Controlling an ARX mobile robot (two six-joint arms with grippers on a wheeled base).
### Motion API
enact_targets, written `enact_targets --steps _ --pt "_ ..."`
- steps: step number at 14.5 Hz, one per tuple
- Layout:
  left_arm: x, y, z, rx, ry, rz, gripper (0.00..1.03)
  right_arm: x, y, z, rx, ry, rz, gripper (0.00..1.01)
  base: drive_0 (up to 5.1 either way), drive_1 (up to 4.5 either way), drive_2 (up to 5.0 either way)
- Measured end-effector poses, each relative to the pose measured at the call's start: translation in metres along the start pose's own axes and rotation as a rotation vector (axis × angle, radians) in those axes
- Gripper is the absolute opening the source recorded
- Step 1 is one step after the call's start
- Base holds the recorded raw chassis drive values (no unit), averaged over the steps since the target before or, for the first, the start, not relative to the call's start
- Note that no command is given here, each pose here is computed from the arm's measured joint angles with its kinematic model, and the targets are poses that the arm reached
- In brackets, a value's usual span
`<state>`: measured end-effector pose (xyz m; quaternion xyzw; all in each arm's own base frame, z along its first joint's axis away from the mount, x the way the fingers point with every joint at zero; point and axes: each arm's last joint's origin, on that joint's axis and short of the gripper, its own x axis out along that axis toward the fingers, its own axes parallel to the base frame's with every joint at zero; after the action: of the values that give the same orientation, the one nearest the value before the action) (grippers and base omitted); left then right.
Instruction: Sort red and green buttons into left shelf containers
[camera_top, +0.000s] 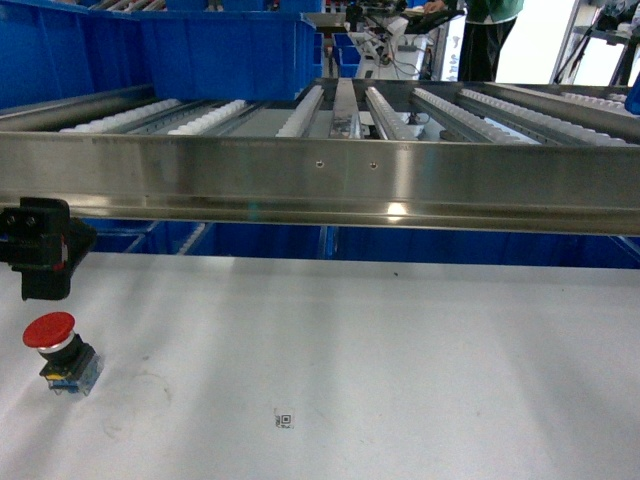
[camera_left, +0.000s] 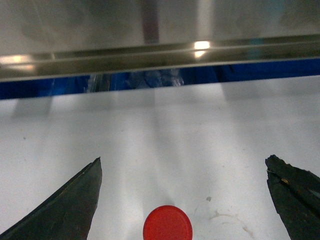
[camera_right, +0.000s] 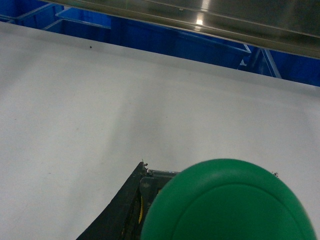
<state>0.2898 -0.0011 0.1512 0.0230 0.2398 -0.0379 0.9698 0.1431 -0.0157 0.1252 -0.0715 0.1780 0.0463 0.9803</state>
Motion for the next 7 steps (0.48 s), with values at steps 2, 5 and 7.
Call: enact_targets --steps 2,5,7 --pt "0.017 -0.001 -0.009 -0.011 0.059 0.017 0.98 0.000 0.000 0.000 0.000 0.000 0.000 0.35 0.0 0.00 0.0" --pt "0.033 -0.005 -0.019 -0.035 0.134 -0.012 0.98 0.000 0.000 0.000 0.000 0.000 0.000 0.35 0.0 0.00 0.0" --pt "0.043 -0.004 -0.027 -0.057 0.175 -0.002 0.98 0.000 0.000 0.000 0.000 0.000 0.000 0.35 0.0 0.00 0.0"
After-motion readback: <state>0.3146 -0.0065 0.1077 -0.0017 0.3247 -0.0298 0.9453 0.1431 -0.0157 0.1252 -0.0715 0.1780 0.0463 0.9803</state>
